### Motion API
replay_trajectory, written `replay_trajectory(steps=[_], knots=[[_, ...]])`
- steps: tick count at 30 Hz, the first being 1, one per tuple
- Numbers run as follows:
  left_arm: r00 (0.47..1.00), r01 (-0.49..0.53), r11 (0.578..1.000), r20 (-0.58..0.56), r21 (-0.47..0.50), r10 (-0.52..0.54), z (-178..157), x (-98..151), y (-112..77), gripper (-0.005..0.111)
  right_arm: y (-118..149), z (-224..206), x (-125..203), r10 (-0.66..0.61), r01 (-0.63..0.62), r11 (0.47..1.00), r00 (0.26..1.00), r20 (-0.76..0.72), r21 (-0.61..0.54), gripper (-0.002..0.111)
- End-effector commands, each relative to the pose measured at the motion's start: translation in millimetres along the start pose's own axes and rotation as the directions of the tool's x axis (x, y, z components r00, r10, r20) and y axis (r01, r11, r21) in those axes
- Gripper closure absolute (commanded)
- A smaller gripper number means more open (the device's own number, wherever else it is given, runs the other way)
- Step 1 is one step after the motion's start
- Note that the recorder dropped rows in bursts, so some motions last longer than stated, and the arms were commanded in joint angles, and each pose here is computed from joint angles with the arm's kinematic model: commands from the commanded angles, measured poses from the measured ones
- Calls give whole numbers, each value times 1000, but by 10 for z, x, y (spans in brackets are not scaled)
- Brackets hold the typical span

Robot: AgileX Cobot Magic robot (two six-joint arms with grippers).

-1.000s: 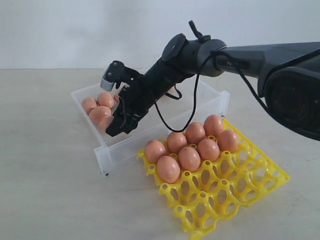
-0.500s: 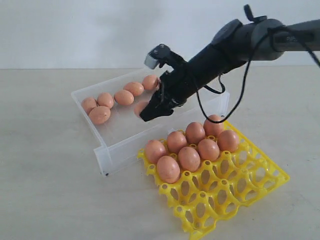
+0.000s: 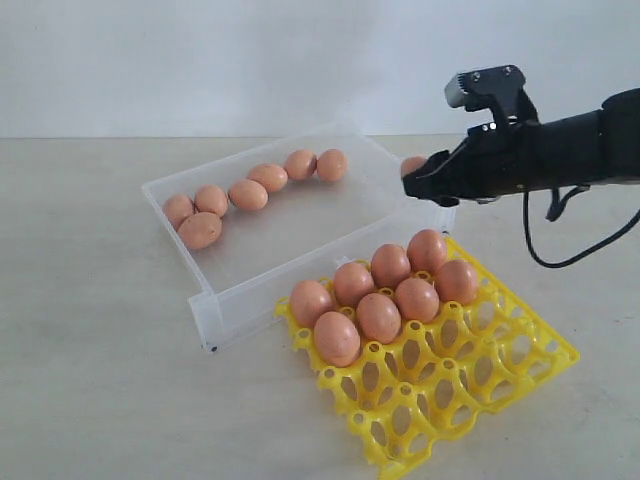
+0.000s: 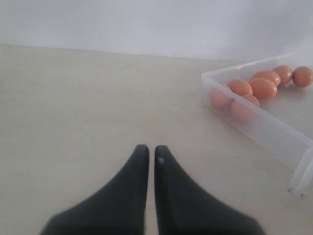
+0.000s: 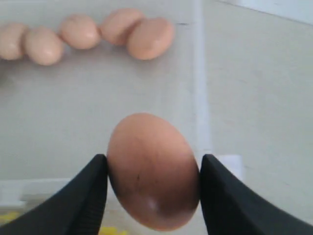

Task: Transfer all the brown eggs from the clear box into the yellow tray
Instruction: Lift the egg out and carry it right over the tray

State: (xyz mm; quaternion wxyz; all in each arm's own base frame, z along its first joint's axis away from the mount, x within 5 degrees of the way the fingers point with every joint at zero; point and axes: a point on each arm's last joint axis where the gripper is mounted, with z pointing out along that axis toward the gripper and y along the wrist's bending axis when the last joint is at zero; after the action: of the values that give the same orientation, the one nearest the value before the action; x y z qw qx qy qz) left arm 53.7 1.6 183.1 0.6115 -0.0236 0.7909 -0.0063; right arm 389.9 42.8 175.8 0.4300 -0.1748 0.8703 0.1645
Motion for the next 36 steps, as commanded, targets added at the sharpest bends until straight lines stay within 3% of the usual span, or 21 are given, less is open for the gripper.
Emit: replay_trajectory(steps=[1, 4, 6, 7, 9, 12, 14, 17, 21, 23, 26, 28, 30, 33, 34, 36], knots=[[1000, 4, 1000, 5, -2, -4, 0, 3, 1, 102, -247, -455, -273, -98, 94, 914, 995, -10, 395, 109], [1000, 4, 1000, 5, -2, -4, 0, 3, 1, 102, -489, -787, -437, -75, 60, 706, 997, -10, 705, 109], [1000, 4, 1000, 5, -2, -4, 0, 3, 1, 102, -596, -940, -548, -59, 11, 588, 998, 28, 809, 109], [1000, 4, 1000, 5, -2, -4, 0, 3, 1, 102, -647, -1003, -623, -64, -19, 556, 996, 65, 831, 109], [1000, 4, 1000, 5, -2, -4, 0, 3, 1, 102, -686, -1055, -767, -85, -88, 570, 982, 166, 817, 109], [1000, 4, 1000, 5, -2, -4, 0, 3, 1, 102, -702, -1115, -1018, -39, -292, 665, 906, 422, 688, 109], [1000, 4, 1000, 5, -2, -4, 0, 3, 1, 102, -716, -1161, -1160, 30, -442, 702, 801, 597, 558, 109], [1000, 4, 1000, 5, -2, -4, 0, 3, 1, 102, -751, -1218, -1288, 84, -553, 747, 630, 772, 369, 109], [1000, 4, 1000, 5, -2, -4, 0, 3, 1, 102, -770, -1185, -1351, 158, -516, 846, 485, 860, 135, 109], [1000, 4, 1000, 5, -2, -4, 0, 3, 1, 102, -813, -1149, -1335, 260, -495, 869, 406, 876, -28, 109], [1000, 4, 1000, 5, -2, -4, 0, 3, 1, 102, -921, -1114, -1272, 423, -414, 861, 265, 867, -294, 109], [1000, 4, 1000, 5, -2, -4, 0, 3, 1, 102, -1025, -1051, -1201, 518, -335, 836, 227, 825, -434, 109], [1000, 4, 1000, 5, -2, -4, 0, 3, 1, 102, -1110, -957, -1115, 581, -274, 810, 251, 774, -519, 109], [1000, 4, 1000, 5, -2, -4, 0, 3, 1, 102, -1221, -763, -920, 627, -297, 779, 399, 669, -552, 109], [1000, 4, 1000, 5, -2, -4, 0, 3, 1, 102, -1181, -715, -862, 574, -265, 814, 507, 643, -517, 109], [1000, 4, 1000, 5, -2, -4, 0, 3, 1, 102, -1087, -659, -795, 466, -188, 863, 652, 598, -469, 109]])
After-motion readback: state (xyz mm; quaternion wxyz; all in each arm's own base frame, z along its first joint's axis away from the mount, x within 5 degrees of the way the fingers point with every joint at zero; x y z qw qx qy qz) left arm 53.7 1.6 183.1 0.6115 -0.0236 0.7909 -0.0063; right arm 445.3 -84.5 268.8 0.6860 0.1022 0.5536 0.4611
